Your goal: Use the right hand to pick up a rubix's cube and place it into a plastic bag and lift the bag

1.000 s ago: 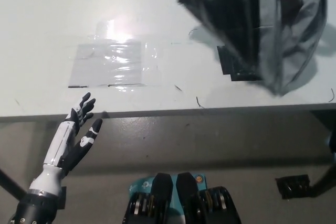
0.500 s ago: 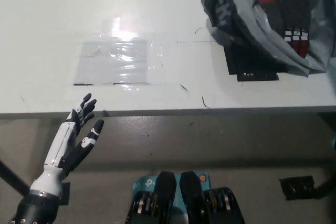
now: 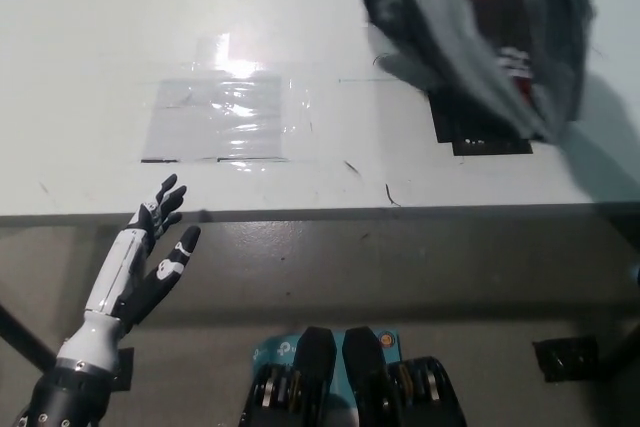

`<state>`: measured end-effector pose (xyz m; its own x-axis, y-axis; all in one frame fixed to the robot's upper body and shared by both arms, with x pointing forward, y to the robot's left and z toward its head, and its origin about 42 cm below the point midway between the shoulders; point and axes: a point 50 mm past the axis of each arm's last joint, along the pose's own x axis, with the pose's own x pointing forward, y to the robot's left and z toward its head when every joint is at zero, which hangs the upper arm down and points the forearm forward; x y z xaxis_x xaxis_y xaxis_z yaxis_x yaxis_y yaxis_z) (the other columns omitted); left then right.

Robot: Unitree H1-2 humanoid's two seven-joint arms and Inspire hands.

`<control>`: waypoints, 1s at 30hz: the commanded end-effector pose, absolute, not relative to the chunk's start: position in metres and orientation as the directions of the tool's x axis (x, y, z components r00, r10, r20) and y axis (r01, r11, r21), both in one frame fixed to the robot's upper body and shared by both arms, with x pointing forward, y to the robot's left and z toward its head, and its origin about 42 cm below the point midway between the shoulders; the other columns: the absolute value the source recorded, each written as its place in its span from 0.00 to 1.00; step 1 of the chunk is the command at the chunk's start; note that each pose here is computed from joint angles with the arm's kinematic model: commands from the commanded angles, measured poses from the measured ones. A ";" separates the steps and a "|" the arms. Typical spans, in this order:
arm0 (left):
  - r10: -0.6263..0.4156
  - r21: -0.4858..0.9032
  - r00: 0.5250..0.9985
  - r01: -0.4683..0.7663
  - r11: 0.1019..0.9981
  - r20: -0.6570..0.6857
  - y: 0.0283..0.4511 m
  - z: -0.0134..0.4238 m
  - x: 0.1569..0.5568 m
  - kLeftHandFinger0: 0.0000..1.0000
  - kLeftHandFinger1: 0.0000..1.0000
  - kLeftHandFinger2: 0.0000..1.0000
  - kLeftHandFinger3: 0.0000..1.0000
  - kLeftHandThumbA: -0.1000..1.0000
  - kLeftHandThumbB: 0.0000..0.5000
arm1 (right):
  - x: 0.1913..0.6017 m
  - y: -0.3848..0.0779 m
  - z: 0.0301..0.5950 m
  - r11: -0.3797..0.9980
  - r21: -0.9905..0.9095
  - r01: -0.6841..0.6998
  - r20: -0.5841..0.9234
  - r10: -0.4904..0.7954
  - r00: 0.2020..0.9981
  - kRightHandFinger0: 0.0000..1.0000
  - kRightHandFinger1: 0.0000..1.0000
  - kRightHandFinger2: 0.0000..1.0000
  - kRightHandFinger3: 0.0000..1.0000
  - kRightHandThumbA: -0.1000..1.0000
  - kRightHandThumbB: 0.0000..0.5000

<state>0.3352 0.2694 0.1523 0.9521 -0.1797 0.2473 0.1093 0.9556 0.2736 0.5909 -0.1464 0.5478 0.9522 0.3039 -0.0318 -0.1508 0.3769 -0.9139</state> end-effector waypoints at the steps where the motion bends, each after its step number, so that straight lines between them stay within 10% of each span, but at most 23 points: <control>1: -0.216 0.292 0.930 0.127 0.948 0.298 0.270 0.169 0.338 1.00 1.00 1.00 1.00 0.73 0.34 | 0.585 -0.137 0.577 0.185 -0.978 -0.099 -0.037 0.315 0.949 1.00 1.00 1.00 1.00 0.60 1.00; 4: -0.214 0.282 0.930 0.128 0.951 0.298 0.270 0.172 0.341 1.00 1.00 1.00 1.00 0.72 0.35 | 0.579 -0.144 0.591 0.056 -0.971 -0.233 -0.211 0.263 0.941 1.00 1.00 1.00 1.00 0.37 0.84; 11: -0.209 0.285 0.933 0.124 0.951 0.293 0.272 0.174 0.342 1.00 1.00 1.00 1.00 0.73 0.36 | 0.559 -0.176 0.627 -0.165 -0.914 -0.370 -0.396 0.164 0.904 1.00 1.00 1.00 1.00 0.17 0.92; 30: -0.206 0.289 0.938 0.123 0.949 0.278 0.273 0.164 0.335 1.00 1.00 1.00 1.00 0.70 0.34 | 0.508 -0.246 0.610 -0.061 -0.790 -0.611 -0.606 0.230 0.761 1.00 1.00 1.00 1.00 0.42 1.00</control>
<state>0.3339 0.2700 0.1491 0.9583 -0.1777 0.2237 0.1147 0.9564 0.2685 0.5667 -0.2164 0.5211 0.8356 0.2022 -0.5109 -0.4931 -0.1339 -0.8596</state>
